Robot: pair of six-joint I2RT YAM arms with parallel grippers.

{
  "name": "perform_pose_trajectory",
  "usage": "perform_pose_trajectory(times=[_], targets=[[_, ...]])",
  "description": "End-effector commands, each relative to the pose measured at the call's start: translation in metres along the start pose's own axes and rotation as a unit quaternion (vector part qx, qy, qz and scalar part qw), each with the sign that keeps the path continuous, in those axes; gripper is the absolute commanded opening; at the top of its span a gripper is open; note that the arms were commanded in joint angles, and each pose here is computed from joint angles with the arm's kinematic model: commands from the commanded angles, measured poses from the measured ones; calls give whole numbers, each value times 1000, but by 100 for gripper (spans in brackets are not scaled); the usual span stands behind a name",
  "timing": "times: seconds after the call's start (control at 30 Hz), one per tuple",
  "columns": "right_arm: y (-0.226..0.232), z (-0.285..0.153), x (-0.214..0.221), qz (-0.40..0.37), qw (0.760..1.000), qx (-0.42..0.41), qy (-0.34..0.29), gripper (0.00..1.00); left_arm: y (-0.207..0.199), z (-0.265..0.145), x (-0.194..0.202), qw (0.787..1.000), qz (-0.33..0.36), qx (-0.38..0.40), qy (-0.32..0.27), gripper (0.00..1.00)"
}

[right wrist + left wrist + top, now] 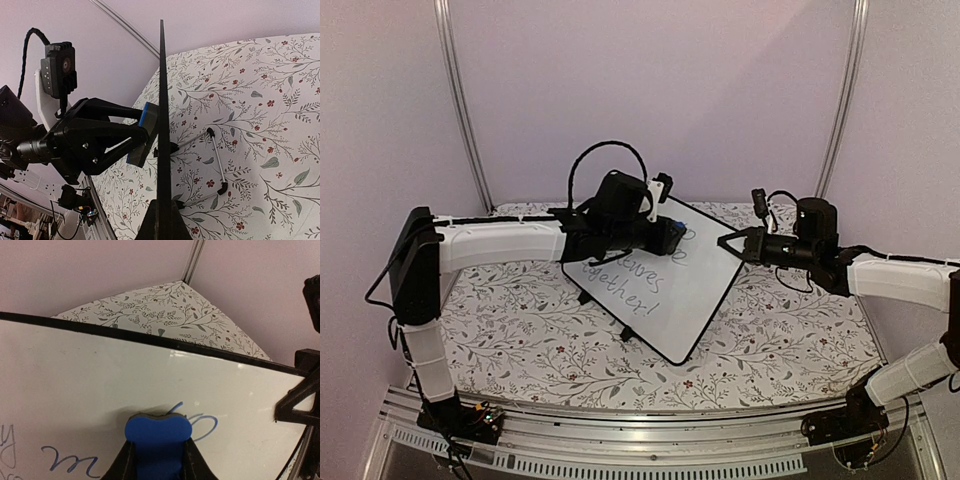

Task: Erase the whiteboard
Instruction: Erase the center of the whiteboard.

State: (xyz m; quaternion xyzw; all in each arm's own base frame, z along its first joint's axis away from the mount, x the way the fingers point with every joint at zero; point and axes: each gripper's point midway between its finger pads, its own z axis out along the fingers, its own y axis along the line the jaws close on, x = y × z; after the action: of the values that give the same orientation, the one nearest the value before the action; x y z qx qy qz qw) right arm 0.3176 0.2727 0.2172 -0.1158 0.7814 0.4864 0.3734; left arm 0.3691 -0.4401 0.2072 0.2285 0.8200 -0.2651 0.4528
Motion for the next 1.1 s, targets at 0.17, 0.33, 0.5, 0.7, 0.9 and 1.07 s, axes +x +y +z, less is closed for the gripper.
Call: perform_pose_trajectory(times=[0.17,0.33,0.5,0.7,0.9,1.07], targets=[[34,16,73,-50,986,-90,130,0,16,31,28,999,12,-7,48,0],[34,15,75,-49,986,-89,131,0,15,28,26,999,10,-5,46,0],[35,15,73,-50,986,-90,129,0,11,18,51,998,10,0,68,0],[35,16,73,-50,986,-92,131,0,12,6,84,995,13,-12,98,0],[37,15,72,-51,986,-93,130,0,15,-4,101,993,9,-15,116,0],[37,15,72,-51,986,-92,131,0,17,-6,103,993,10,-17,115,0]])
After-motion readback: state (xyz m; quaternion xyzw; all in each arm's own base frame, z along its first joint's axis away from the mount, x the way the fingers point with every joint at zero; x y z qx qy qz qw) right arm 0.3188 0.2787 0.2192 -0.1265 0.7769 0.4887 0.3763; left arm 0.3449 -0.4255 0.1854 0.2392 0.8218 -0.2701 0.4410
